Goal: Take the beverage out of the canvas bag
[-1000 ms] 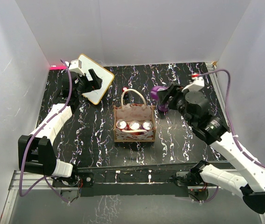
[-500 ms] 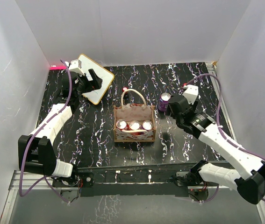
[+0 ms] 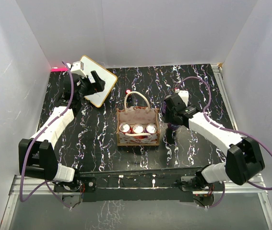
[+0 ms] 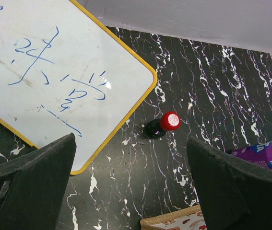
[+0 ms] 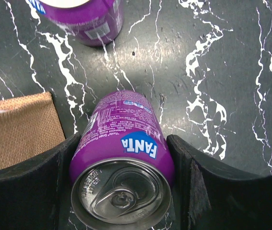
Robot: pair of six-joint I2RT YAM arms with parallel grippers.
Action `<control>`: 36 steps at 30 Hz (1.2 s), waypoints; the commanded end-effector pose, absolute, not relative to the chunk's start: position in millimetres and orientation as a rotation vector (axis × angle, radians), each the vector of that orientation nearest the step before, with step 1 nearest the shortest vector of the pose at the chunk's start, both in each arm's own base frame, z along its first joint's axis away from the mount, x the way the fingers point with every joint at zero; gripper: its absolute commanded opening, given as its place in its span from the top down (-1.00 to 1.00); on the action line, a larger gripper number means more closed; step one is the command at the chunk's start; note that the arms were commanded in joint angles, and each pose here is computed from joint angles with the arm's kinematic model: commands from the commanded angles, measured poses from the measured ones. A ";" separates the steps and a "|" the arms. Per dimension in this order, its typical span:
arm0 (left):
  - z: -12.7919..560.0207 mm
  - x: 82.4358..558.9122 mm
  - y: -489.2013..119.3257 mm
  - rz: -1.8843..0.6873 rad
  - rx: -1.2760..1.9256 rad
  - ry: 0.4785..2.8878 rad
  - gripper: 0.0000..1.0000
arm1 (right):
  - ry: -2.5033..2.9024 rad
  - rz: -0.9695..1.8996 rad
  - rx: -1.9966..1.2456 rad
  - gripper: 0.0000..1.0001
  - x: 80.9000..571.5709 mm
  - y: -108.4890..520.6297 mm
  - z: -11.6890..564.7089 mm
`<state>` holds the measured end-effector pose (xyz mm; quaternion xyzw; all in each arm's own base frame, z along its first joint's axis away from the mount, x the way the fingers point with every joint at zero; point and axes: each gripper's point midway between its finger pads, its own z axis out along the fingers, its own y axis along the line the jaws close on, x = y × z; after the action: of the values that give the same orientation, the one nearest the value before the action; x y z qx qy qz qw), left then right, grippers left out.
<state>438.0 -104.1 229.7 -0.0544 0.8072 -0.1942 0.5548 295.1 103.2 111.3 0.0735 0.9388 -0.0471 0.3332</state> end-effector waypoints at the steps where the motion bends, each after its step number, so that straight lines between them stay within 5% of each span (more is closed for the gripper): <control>1: 254.8 438.7 -103.5 -0.470 -0.119 1.849 -0.94 | 2.280 -0.031 0.232 0.85 344.5 113.6 152.8; 26: 253.7 439.6 -102.9 -0.465 -0.119 1.854 -0.94 | 2.349 -0.050 0.208 0.60 375.7 105.7 130.5; 36: 254.8 439.2 -103.2 -0.466 -0.117 1.851 -0.94 | 2.360 -0.040 0.199 -0.18 375.7 105.1 126.6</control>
<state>438.0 -104.1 229.7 -0.0543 0.8072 -0.1941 0.5548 341.0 95.6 86.8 0.0681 0.9491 -0.0427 0.3045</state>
